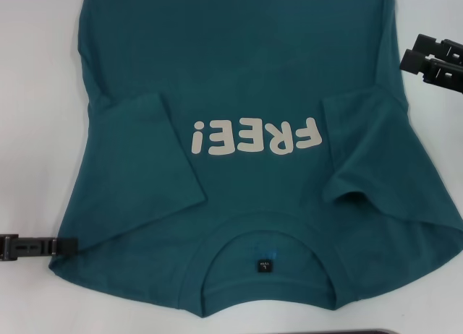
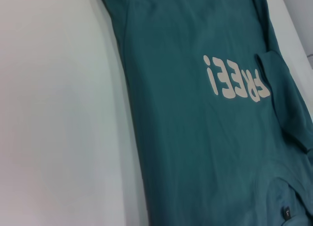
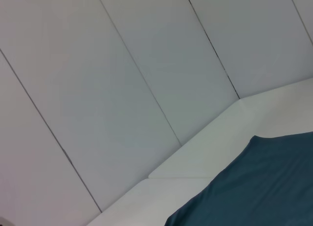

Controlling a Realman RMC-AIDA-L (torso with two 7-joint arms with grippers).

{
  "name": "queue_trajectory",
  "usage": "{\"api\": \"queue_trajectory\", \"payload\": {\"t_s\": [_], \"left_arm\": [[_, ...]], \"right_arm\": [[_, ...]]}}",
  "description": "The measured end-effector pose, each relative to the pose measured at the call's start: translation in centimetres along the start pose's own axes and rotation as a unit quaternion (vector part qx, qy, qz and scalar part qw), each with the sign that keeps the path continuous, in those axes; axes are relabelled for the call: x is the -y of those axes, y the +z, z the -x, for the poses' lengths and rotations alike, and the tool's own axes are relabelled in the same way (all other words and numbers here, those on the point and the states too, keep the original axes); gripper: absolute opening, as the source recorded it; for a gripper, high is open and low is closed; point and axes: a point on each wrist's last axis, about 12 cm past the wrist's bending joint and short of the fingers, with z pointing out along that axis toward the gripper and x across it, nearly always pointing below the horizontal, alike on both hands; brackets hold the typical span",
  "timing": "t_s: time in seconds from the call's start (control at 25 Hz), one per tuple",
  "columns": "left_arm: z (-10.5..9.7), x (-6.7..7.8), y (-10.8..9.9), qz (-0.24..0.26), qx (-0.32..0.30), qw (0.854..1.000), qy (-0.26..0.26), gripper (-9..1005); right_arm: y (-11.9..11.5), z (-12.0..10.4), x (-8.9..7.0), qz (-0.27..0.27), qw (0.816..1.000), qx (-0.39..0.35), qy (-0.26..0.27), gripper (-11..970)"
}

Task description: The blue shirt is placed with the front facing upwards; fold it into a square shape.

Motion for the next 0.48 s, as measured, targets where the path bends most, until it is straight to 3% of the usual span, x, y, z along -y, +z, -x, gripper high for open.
{"api": "queue_trajectory", "payload": {"t_s": [0.48], "left_arm": [[0.38, 0.18, 0.52, -0.01, -0.004, 1.0, 0.003, 837]], "right_arm": [[-0.13, -0.17, -0.04, 0.0, 1.0, -0.002, 0.003, 892]]}}
